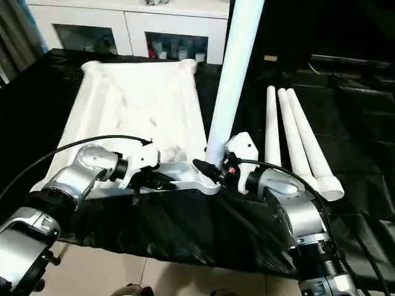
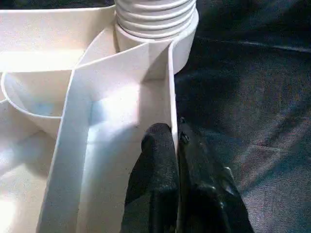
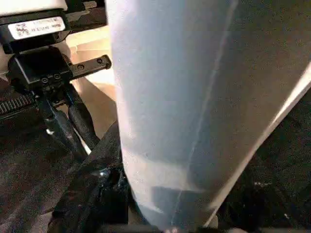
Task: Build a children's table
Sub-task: Insert table leg to table base
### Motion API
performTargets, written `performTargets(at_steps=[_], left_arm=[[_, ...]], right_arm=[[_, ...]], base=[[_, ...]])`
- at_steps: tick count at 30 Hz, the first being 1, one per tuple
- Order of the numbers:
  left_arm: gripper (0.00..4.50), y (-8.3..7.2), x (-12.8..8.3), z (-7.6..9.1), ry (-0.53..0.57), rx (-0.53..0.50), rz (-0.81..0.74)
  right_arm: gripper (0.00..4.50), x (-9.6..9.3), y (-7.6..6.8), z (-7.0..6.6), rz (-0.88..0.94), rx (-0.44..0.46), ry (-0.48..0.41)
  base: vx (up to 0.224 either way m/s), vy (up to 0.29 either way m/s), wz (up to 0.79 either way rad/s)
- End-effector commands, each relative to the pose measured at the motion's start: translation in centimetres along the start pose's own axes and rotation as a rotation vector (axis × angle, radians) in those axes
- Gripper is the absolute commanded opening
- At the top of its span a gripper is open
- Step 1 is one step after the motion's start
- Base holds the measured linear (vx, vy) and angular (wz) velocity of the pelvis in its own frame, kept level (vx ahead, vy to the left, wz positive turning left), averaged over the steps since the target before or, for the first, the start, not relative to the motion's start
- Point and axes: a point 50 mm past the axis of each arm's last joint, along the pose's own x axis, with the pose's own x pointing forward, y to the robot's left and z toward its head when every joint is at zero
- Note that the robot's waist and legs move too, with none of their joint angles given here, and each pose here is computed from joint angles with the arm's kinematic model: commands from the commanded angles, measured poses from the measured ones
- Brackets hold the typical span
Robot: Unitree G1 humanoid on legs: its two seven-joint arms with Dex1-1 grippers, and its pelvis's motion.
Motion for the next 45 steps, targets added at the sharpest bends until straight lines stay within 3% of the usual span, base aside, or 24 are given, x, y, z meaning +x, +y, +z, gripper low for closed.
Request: performTargets(at_steps=[1,13,21,24,31,32,35,38,45], left_arm=[[0.0,-0.3,0.0,0.2,-0.045,0.019,0.002],[0.0,-1.0,0.0,0.2,-0.132,-0.033,-0.022],[0.0,-1.5,0.3,-0.6,-0.121,-0.044,0.002],[0.56,-1.6,0.3,-0.8,-0.114,-0.069,-0.001],[0.89,-1.5,0.0,-1.4,-0.055,-0.034,0.041],[0.53,-1.5,0.0,-1.4,-0.058,-0.037,0.04],[0.49,-1.5,0.0,-1.5,-0.053,-0.045,0.033],[0.09,-1.6,-0.1,-1.6,-0.042,-0.048,0.025],[0.0,-1.6,-0.3,-2.0,0.01,-0.044,0.024]], right_arm=[[1.9,-0.4,0.9,-4.5,0.009,0.116,0.182],[1.9,-0.4,0.9,-4.5,0.014,0.117,0.185],[1.9,-0.5,0.8,-4.5,0.013,0.118,0.185],[1.9,-0.4,0.8,-4.5,0.013,0.117,0.185],[1.9,-0.3,0.8,-4.4,0.015,0.116,0.182],[1.9,-0.3,0.8,-4.4,0.015,0.117,0.182],[1.9,-0.3,0.8,-4.4,0.015,0.117,0.181],[1.9,-0.3,0.8,-4.4,0.015,0.117,0.181],[1.9,-0.3,0.8,-4.4,0.016,0.117,0.182]], base=[[0.0,0.0,0.0],[0.0,0.0,0.0],[0.0,0.0,0.0],[0.0,0.0,0.0],[0.0,0.0,0.0],[0.0,0.0,0.0],[0.0,0.0,0.0],[0.0,0.0,0.0],[0.0,0.0,0.0]])
